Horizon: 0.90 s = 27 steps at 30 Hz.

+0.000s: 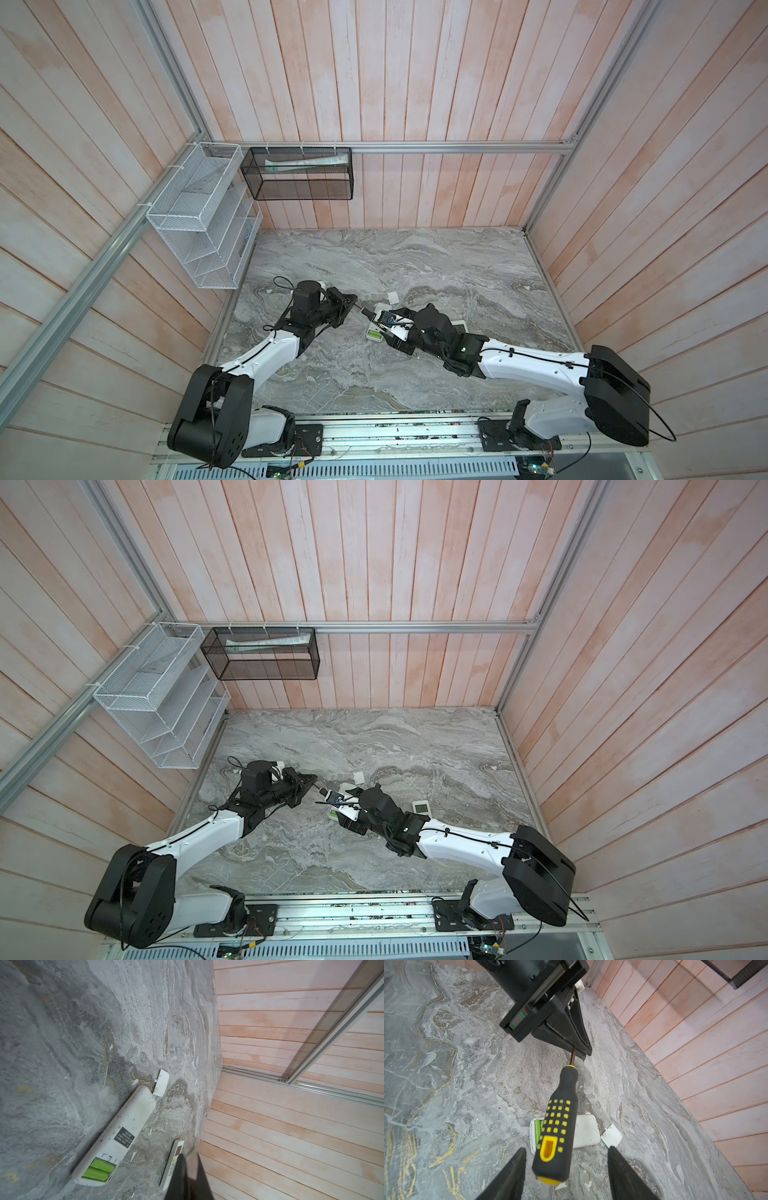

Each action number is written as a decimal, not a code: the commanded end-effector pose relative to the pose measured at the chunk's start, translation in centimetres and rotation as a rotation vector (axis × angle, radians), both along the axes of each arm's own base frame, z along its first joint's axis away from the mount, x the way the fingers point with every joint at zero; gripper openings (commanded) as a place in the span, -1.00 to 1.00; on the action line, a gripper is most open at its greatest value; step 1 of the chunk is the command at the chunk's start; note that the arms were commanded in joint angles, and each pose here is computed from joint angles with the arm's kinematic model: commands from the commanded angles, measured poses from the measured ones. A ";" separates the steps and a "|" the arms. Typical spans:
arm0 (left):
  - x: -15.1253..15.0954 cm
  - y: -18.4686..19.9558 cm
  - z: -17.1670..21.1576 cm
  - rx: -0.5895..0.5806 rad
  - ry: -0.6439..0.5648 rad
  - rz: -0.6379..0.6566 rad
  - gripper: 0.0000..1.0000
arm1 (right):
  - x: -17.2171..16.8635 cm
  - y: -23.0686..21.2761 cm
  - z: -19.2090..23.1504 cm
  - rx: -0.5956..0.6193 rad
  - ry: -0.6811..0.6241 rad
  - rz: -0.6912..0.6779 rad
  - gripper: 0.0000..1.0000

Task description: Unload the batteries from the remote control

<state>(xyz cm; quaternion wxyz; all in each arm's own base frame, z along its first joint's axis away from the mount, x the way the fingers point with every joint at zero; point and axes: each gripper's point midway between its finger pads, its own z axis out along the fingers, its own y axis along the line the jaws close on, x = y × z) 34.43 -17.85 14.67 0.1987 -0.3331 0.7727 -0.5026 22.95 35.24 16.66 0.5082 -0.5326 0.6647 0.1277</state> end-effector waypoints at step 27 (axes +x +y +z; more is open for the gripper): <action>-0.5 -0.3 0.8 -0.042 -0.031 -0.028 -1.00 | 0.8 3.1 -0.1 -0.033 -0.015 0.049 -0.40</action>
